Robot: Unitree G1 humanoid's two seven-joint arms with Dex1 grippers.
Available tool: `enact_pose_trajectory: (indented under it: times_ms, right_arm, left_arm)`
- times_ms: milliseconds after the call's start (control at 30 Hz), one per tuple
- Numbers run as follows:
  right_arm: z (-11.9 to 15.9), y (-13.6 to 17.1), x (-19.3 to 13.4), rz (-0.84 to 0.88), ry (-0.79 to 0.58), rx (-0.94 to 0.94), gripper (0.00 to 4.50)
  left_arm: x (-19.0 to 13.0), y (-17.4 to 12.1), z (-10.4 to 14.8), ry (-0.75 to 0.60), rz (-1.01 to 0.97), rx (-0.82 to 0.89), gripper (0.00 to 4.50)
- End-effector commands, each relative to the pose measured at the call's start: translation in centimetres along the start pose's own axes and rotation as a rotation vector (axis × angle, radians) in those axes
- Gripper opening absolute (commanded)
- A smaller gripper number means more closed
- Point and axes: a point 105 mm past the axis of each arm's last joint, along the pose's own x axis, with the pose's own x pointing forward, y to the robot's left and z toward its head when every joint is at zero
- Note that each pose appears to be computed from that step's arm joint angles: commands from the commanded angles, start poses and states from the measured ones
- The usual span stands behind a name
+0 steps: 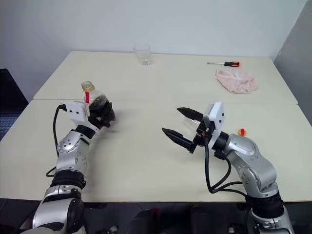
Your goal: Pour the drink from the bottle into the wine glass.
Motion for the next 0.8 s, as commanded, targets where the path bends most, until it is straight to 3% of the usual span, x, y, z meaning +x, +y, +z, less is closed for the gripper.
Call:
enact_pose_trajectory:
  times_ms: [33,67,167,367,800]
  right_arm:
    - [1.26,0.00,0.12,0.005,-0.041,-0.053,4.48]
    - [1.26,-0.02,0.13,0.003,-0.041,-0.053,4.48]
    - [1.27,-0.14,0.20,-0.003,-0.043,-0.056,4.50]
    - [1.33,-0.45,0.28,-0.016,-0.046,-0.059,4.50]
    - [1.32,-0.85,0.09,-0.030,-0.037,-0.070,4.50]
  left_arm:
    - [0.33,0.24,2.01,-0.085,0.001,0.017,1.70]
    - [0.29,0.21,1.93,-0.084,0.000,0.015,1.70]
    - [0.21,0.20,1.78,-0.081,-0.001,0.011,2.42]
    - [0.25,0.24,1.71,-0.078,-0.003,0.006,4.37]
    - [-0.10,0.23,2.20,-0.095,-0.010,-0.001,4.47]
